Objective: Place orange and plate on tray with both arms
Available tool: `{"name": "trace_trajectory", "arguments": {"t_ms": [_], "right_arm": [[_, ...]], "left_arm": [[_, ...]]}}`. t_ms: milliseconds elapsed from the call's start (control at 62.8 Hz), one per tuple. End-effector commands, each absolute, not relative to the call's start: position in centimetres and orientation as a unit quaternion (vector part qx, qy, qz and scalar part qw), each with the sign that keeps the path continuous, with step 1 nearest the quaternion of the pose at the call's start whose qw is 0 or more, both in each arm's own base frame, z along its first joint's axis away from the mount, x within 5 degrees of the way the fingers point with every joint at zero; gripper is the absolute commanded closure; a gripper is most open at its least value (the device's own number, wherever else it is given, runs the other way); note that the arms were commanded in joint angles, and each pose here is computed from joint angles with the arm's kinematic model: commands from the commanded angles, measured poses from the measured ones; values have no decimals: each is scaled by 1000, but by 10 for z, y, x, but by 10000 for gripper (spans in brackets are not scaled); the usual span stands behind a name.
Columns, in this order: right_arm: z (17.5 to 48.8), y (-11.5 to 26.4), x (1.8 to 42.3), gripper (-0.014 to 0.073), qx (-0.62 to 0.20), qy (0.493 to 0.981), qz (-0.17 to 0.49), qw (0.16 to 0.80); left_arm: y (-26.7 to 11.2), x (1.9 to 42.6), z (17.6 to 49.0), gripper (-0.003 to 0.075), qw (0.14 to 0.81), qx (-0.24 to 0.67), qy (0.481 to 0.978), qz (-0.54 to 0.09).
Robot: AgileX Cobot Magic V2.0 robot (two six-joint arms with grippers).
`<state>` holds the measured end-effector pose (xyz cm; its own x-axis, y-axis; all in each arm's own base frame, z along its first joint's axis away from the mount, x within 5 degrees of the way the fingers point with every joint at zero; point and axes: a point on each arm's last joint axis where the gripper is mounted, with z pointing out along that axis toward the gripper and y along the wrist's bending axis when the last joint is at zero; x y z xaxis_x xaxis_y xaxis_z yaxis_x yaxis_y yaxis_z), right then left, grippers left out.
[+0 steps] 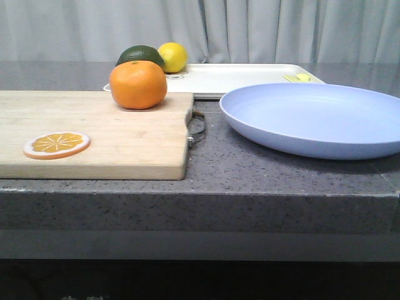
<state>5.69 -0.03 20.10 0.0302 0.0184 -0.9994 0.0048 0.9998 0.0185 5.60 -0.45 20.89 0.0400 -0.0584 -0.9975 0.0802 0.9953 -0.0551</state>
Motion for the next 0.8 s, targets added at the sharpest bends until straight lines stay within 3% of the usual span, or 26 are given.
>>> {"name": "trace_trajectory", "arguments": {"t_ms": [0, 780], "right_arm": [[212, -1, 54, 663, 8, 654, 1, 757], [212, -1, 54, 663, 8, 654, 1, 757]], "left_arm": [[-4, 54, 216, 738, 753, 1, 656, -53], [-3, 53, 219, 738, 767, -1, 640, -53]]}}
